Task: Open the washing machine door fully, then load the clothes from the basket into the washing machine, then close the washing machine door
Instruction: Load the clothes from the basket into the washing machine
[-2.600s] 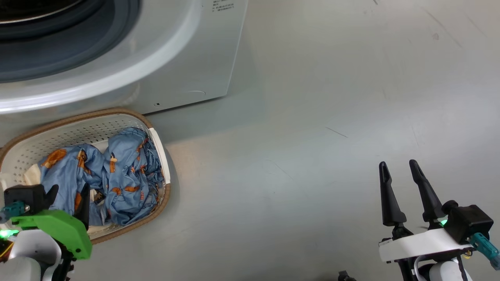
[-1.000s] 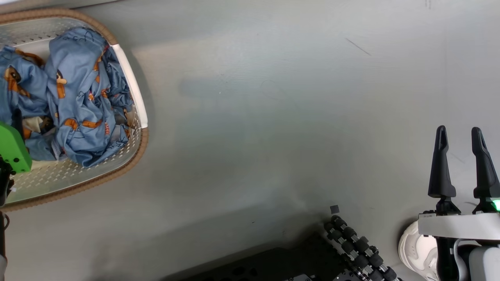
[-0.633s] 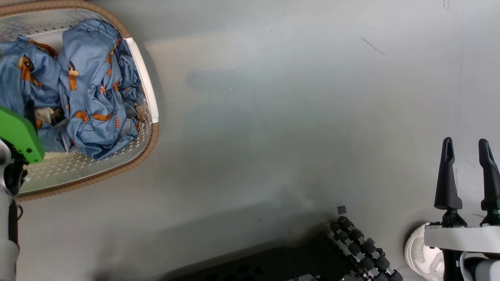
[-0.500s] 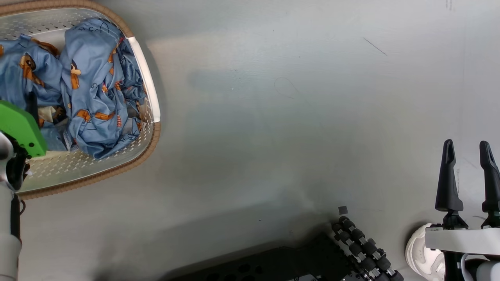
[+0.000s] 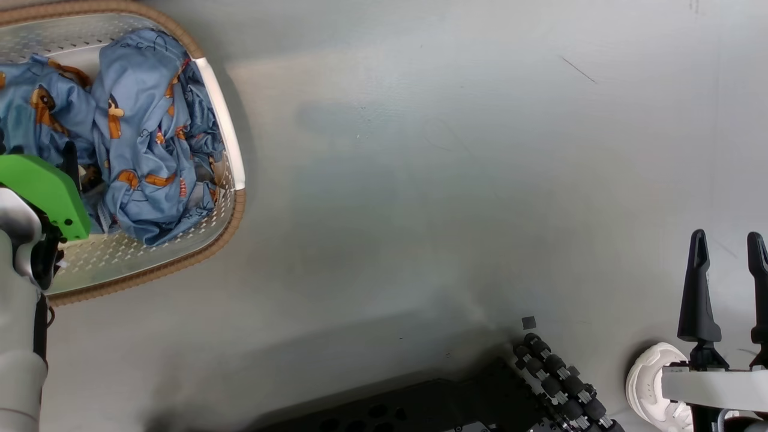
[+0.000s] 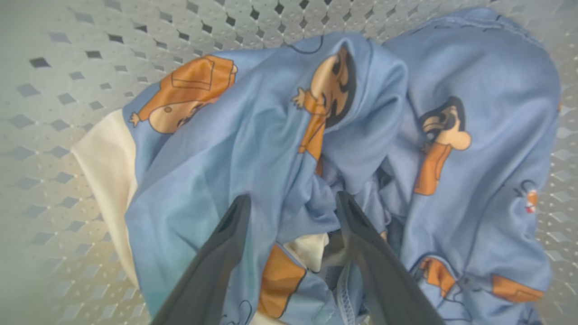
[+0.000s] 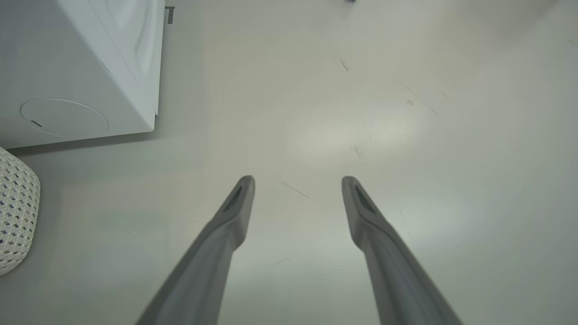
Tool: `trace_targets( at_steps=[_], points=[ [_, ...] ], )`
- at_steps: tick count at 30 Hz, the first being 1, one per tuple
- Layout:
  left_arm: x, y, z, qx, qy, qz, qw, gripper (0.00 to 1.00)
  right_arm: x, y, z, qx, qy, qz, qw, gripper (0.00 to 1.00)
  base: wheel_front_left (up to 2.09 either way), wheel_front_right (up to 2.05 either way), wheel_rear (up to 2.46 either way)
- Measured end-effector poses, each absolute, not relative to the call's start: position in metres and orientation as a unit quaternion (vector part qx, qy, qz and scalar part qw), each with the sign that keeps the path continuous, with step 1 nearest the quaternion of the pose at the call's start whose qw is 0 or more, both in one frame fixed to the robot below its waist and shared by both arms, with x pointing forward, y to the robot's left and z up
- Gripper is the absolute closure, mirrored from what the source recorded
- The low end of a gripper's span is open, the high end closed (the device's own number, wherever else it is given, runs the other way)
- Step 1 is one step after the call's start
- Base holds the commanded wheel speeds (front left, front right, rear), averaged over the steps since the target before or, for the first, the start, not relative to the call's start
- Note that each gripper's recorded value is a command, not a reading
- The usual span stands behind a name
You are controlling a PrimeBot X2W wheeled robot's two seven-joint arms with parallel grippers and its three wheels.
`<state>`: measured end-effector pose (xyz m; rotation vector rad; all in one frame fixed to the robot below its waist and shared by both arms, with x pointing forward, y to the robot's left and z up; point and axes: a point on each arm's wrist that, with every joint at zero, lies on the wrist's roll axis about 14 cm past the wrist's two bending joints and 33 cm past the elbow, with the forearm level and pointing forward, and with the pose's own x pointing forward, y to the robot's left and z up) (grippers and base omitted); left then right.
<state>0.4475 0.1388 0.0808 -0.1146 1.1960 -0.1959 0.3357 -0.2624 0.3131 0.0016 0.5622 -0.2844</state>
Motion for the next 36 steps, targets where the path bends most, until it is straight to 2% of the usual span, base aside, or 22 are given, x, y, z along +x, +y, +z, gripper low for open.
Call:
trace_targets(
  at_steps=[6, 18, 26, 27, 28, 30, 32, 35, 36],
  points=[
    [0.457, 0.138, 0.083, -0.053, 0.550, -0.095, 0.828, 0.00, 0.330, -0.261, 0.314, -0.009, 0.286, -0.135, 0.949, 0.00, 0.66, 0.66, 0.66],
    [0.457, 0.164, 0.081, -0.036, 0.542, -0.072, 0.837, 0.00, 0.340, -0.245, 0.313, -0.006, 0.280, -0.108, 0.954, 0.00, 0.52, 0.52, 0.52],
    [0.458, 0.185, 0.080, -0.020, 0.542, -0.046, 0.839, 0.10, 0.344, -0.240, 0.312, 0.000, 0.277, -0.103, 0.955, 0.00, 0.02, 0.02, 0.02],
    [0.458, 0.185, 0.080, -0.020, 0.542, -0.046, 0.839, 0.14, 0.344, -0.239, 0.312, 0.000, 0.276, -0.102, 0.956, 0.00, 0.00, 0.00, 0.00],
    [0.458, 0.185, 0.080, -0.020, 0.542, -0.045, 0.839, 0.23, 0.345, -0.239, 0.312, 0.001, 0.276, -0.102, 0.956, 0.00, 0.00, 0.00, 0.00],
    [0.460, 0.186, 0.080, -0.020, 0.540, -0.044, 0.840, 0.53, 0.345, -0.238, 0.313, 0.001, 0.275, -0.101, 0.956, 0.00, 0.00, 0.00, 0.00],
    [0.459, 0.187, 0.080, -0.019, 0.542, -0.043, 0.839, 0.57, 0.346, -0.238, 0.313, -0.001, 0.275, -0.099, 0.956, 0.00, 0.00, 0.00, 0.00],
    [0.457, 0.187, 0.079, -0.017, 0.544, -0.043, 0.838, 0.80, 0.346, -0.237, 0.313, -0.001, 0.274, -0.098, 0.957, 0.00, 0.00, 0.00, 0.00],
    [0.455, 0.187, 0.078, -0.016, 0.545, -0.043, 0.837, 0.85, 0.347, -0.237, 0.313, -0.001, 0.273, -0.098, 0.957, 0.00, 0.00, 0.00, 0.00]
  ],
)
